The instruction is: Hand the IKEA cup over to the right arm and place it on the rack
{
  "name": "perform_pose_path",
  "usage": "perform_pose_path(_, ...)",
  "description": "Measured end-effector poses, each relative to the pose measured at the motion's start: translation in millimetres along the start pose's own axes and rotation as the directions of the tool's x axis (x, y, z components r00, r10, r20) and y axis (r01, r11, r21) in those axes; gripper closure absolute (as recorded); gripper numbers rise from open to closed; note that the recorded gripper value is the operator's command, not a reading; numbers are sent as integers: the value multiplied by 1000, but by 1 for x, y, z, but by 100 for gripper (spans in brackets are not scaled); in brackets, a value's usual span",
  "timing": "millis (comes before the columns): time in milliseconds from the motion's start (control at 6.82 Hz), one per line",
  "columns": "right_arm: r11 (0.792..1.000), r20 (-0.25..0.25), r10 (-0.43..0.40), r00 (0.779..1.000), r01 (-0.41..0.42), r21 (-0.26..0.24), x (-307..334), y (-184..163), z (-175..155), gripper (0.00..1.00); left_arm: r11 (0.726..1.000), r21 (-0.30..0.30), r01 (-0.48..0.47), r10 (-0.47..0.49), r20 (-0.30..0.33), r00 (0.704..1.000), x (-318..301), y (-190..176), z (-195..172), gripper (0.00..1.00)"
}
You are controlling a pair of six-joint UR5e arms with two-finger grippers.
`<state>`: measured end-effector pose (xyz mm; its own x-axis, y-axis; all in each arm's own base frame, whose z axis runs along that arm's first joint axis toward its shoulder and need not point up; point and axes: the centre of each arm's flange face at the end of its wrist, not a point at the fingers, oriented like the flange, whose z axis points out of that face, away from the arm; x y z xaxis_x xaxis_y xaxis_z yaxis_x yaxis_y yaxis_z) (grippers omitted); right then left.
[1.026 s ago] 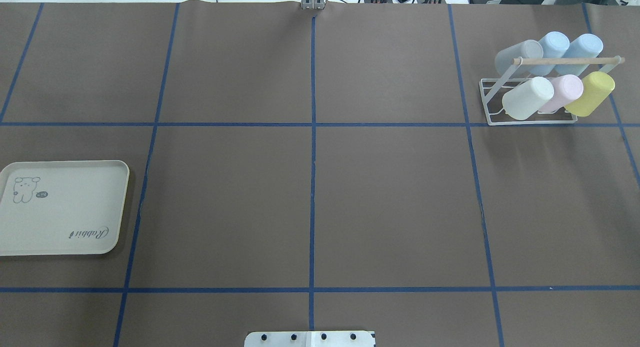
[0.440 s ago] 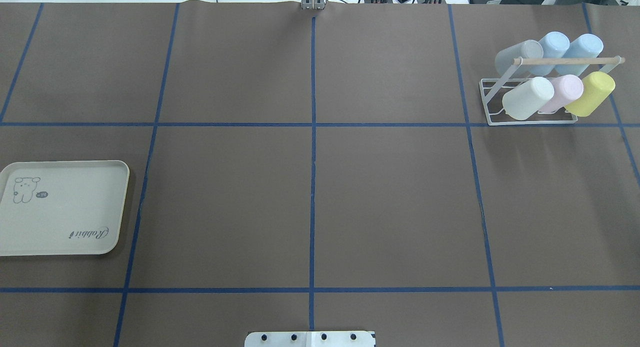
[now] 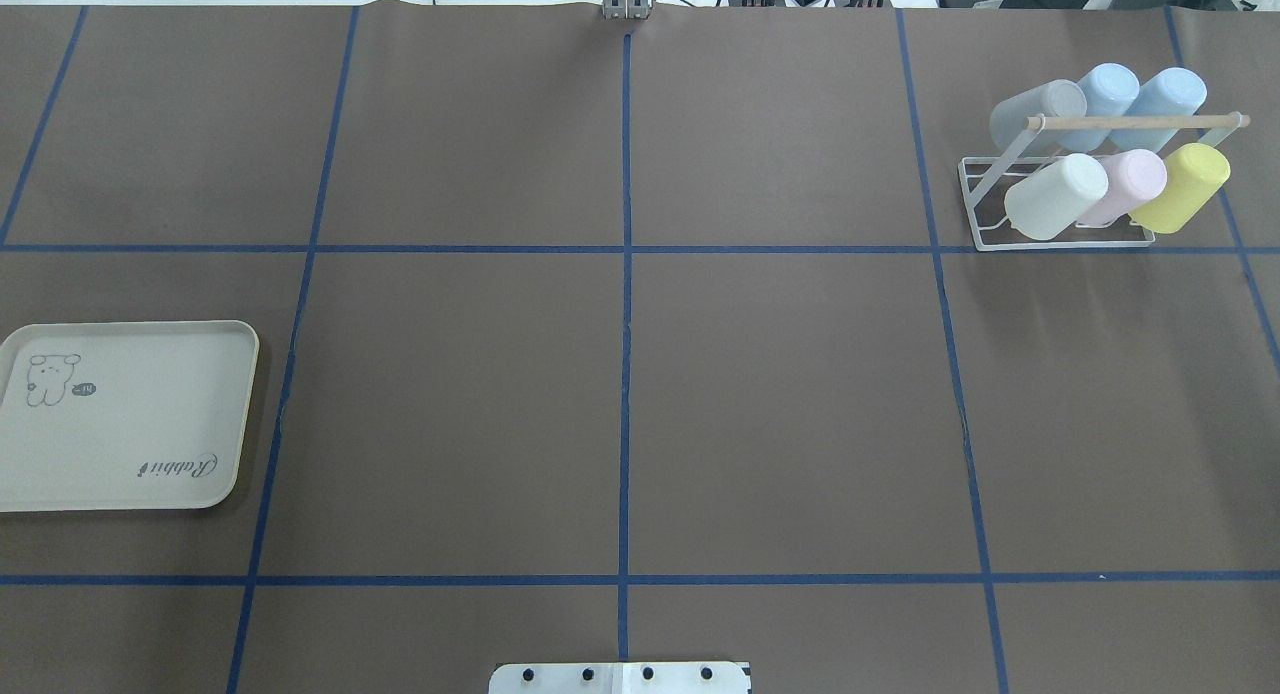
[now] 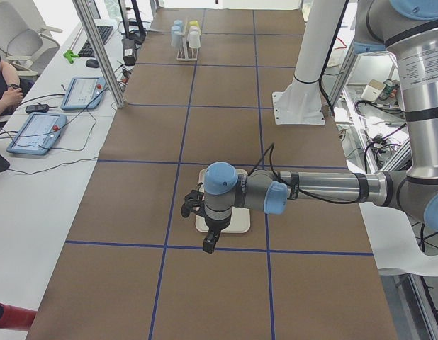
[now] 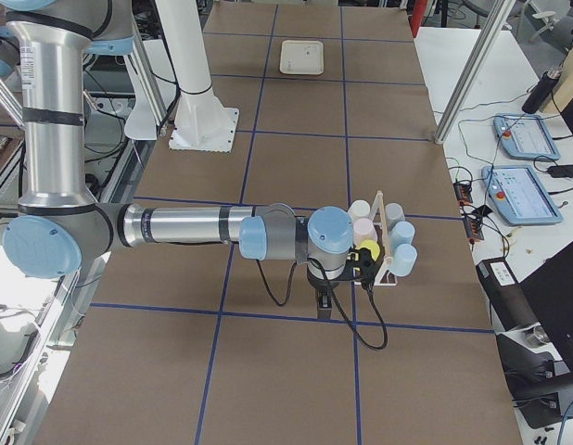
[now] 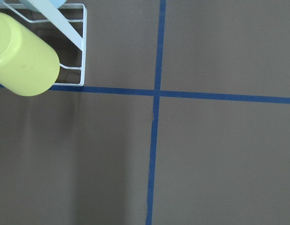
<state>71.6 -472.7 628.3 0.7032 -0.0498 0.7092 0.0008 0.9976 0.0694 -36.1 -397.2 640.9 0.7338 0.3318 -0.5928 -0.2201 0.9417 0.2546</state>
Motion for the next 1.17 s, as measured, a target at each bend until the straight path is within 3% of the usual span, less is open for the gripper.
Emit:
perform_pose_path(586, 998, -8, 56, 998, -55, 27, -5, -5, -6, 0, 1000, -8, 4, -4, -3, 1000, -12, -5, 14, 0)
perform_pose_path(1173, 998, -10, 59, 998, -59, 30, -6, -6, -7, 0, 998, 38, 51, -51, 3, 999, -8, -29, 4, 0)
